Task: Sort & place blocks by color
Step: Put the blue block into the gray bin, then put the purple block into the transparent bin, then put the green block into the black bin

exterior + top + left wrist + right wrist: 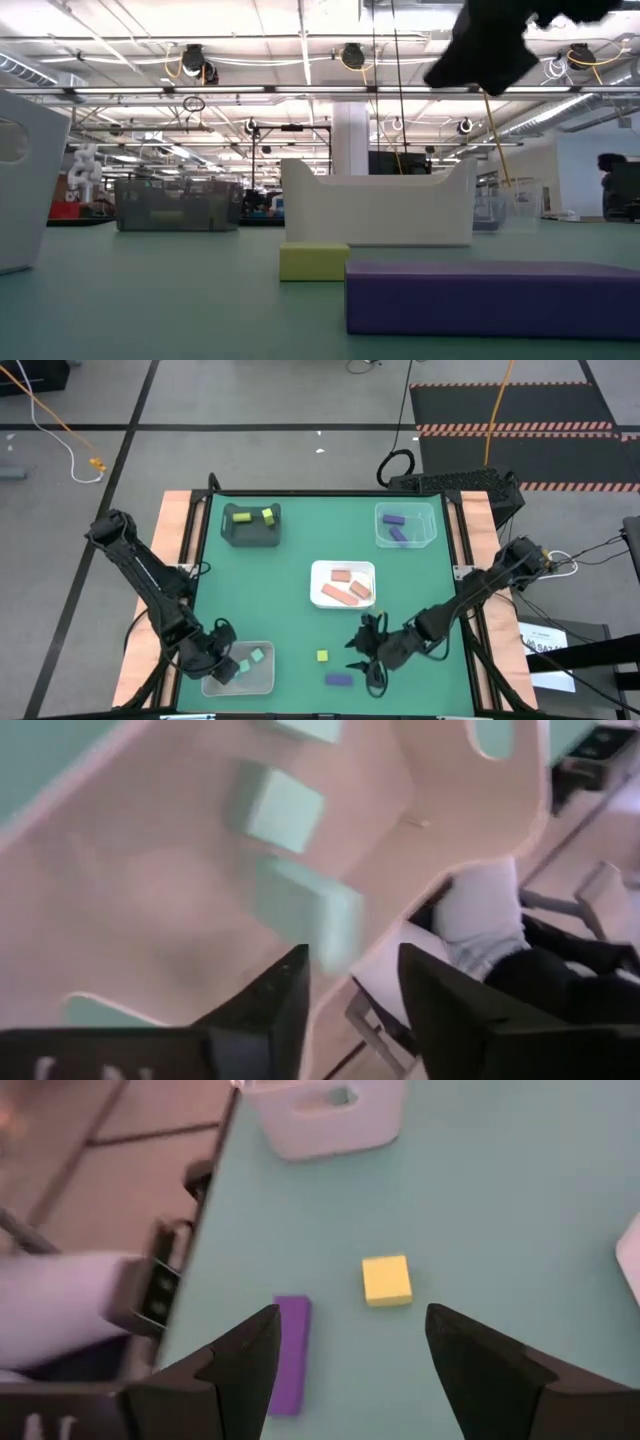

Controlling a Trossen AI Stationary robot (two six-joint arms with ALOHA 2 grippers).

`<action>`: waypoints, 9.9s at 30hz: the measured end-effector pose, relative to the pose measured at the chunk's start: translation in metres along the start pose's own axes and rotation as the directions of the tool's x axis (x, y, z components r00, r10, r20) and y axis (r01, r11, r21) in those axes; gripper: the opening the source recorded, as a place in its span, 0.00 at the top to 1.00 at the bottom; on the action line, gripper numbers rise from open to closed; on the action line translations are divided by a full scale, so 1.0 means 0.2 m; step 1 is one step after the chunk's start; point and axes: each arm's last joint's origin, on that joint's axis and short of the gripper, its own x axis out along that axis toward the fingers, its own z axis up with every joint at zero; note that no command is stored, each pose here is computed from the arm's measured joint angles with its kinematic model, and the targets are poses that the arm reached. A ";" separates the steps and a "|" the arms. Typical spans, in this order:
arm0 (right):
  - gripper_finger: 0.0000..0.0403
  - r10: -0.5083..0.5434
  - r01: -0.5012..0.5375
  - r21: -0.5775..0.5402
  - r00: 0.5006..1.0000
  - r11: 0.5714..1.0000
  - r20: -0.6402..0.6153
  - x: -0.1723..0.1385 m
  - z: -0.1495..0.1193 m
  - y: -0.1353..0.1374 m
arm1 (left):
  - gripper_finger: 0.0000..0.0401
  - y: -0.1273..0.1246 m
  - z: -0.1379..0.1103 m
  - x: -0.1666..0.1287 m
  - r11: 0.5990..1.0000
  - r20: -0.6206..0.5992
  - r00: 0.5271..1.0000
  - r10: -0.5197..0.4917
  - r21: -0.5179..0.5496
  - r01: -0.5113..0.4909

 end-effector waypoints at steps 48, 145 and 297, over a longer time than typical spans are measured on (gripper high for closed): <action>0.78 0.080 -0.074 -0.185 0.996 0.980 0.028 0.30 -0.33 0.18 | 0.43 -0.11 -0.01 -0.02 0.957 0.072 0.964 -0.257 0.157 0.243; 0.72 -0.688 0.869 0.116 0.456 0.481 -0.565 -0.77 0.14 -1.52 | 0.43 -0.30 0.75 -0.24 0.738 0.693 0.559 -0.456 0.645 -0.198; 0.45 -0.004 0.009 -0.170 1.000 0.985 0.025 0.56 -0.25 -0.14 | 0.43 -0.22 0.58 -0.12 0.776 0.434 0.833 -0.342 0.631 -0.010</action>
